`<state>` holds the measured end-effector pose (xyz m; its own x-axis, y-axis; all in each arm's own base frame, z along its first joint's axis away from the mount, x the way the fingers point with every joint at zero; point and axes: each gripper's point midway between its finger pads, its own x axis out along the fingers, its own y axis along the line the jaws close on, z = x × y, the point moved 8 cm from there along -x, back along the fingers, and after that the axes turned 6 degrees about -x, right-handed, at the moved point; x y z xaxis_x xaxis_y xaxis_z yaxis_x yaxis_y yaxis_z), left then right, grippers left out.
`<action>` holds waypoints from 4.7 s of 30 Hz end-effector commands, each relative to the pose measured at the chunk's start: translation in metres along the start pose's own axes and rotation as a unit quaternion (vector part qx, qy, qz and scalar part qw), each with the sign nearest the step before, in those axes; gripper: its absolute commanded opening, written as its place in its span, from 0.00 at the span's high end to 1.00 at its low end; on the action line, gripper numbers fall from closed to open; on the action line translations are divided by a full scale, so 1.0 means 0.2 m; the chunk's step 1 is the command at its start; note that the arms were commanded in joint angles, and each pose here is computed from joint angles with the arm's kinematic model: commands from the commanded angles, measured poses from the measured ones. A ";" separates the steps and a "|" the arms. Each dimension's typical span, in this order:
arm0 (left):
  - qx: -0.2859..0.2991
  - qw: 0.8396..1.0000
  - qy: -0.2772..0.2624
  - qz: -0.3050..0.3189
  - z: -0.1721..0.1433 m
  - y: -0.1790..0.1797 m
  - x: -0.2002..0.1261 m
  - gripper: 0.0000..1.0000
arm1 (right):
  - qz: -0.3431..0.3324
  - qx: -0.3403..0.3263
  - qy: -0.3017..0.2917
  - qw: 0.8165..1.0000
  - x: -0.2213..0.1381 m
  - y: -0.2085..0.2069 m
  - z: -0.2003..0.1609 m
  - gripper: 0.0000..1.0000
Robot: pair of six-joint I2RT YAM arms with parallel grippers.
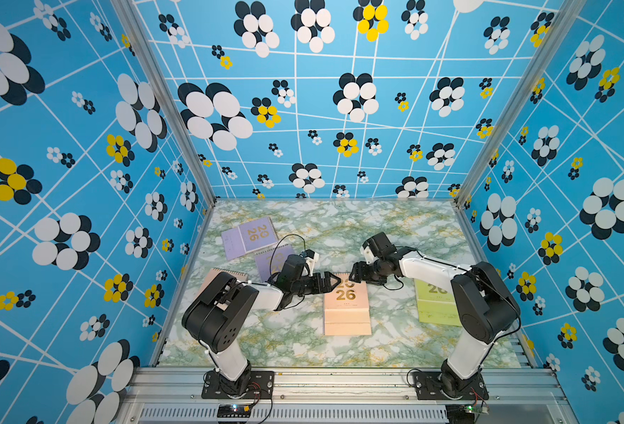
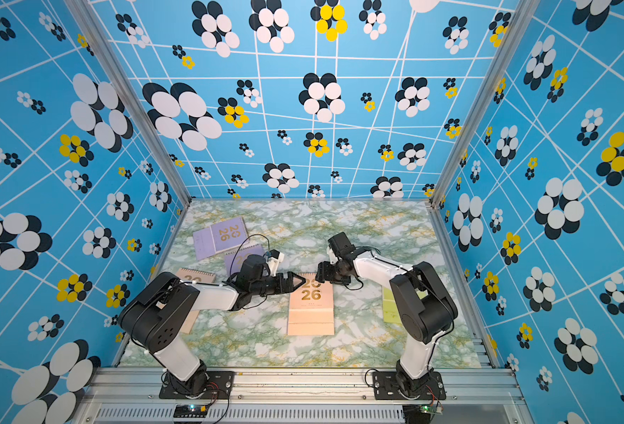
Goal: Stack the calendars
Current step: Adjust the calendar at the calendar, then pick up the calendar at the center of the board.
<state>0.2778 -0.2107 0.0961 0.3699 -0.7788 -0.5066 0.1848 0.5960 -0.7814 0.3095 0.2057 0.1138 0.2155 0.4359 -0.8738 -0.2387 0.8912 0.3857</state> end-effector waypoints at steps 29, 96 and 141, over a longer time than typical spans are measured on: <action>0.159 0.978 -0.124 0.049 0.33 -0.44 -0.45 0.00 | -0.150 0.298 -0.126 0.934 -0.77 -1.00 -0.20 0.01; 0.165 0.984 0.040 -0.061 0.25 -1.00 0.18 0.00 | -0.089 0.336 -0.044 0.937 -0.39 -1.00 -0.35 0.04; 0.073 0.974 0.170 0.132 -0.15 -0.83 0.88 0.00 | -0.056 0.313 -0.063 0.946 -0.41 -0.93 -0.40 0.04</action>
<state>0.2867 -0.4519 0.1434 0.1226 -0.6540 -0.7465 0.2615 0.7469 -0.6114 0.2814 -0.0133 0.1058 0.4354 0.2774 -0.8564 0.3563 0.8206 0.4469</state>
